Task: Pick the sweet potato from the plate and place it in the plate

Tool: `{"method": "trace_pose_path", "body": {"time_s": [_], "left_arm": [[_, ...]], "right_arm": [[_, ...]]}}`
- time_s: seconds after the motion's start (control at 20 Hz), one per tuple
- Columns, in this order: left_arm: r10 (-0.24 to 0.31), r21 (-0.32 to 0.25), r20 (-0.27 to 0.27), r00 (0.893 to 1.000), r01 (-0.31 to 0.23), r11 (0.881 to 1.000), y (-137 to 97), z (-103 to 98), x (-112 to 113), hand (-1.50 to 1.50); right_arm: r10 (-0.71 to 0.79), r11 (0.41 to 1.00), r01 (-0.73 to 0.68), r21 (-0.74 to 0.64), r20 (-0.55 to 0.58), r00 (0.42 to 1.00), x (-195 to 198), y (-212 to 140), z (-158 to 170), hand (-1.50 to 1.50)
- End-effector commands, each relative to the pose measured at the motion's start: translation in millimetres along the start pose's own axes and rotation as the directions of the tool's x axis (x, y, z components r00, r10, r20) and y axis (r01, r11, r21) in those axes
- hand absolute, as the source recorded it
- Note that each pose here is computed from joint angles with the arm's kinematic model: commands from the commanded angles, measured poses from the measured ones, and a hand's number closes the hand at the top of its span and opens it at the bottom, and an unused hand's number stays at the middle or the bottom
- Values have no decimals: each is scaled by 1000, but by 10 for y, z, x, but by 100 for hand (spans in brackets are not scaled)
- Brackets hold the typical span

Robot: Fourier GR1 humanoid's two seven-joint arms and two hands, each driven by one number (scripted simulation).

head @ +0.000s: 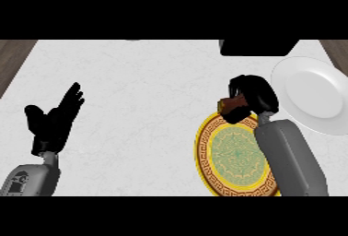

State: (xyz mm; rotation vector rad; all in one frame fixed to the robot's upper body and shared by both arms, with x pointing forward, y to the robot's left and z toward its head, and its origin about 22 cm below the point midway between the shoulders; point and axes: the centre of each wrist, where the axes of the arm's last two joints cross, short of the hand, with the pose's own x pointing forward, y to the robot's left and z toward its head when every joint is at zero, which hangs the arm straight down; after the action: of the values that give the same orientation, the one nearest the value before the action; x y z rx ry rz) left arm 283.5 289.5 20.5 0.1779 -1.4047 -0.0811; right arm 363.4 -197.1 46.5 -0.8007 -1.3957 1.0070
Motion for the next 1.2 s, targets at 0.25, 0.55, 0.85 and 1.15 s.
{"method": "trace_pose_path", "body": {"time_s": [0.25, 0.55, 0.85, 1.15], "left_arm": [[1, -11, 0, 1000, -1, 1000, 132, -16, 2, 0], [2, 12, 10, 1000, -3, 1000, -108, -17, 37, 0], [6, 0, -7, 1000, -6, 1000, -49, -58, 47, 0], [6, -22, -3, 1000, -6, 1000, -90, -33, 73, 0]], "right_arm": [[-15, 817, -139, -560, -260, 965, 274, -506, -171, 150], [-180, 777, -81, -625, -343, 922, -84, -713, -163, 150], [-262, 746, -64, -663, -381, 887, -607, -1161, -156, 150], [-255, 763, -107, -637, -450, 856, -1328, -1147, -39, 150]]}}
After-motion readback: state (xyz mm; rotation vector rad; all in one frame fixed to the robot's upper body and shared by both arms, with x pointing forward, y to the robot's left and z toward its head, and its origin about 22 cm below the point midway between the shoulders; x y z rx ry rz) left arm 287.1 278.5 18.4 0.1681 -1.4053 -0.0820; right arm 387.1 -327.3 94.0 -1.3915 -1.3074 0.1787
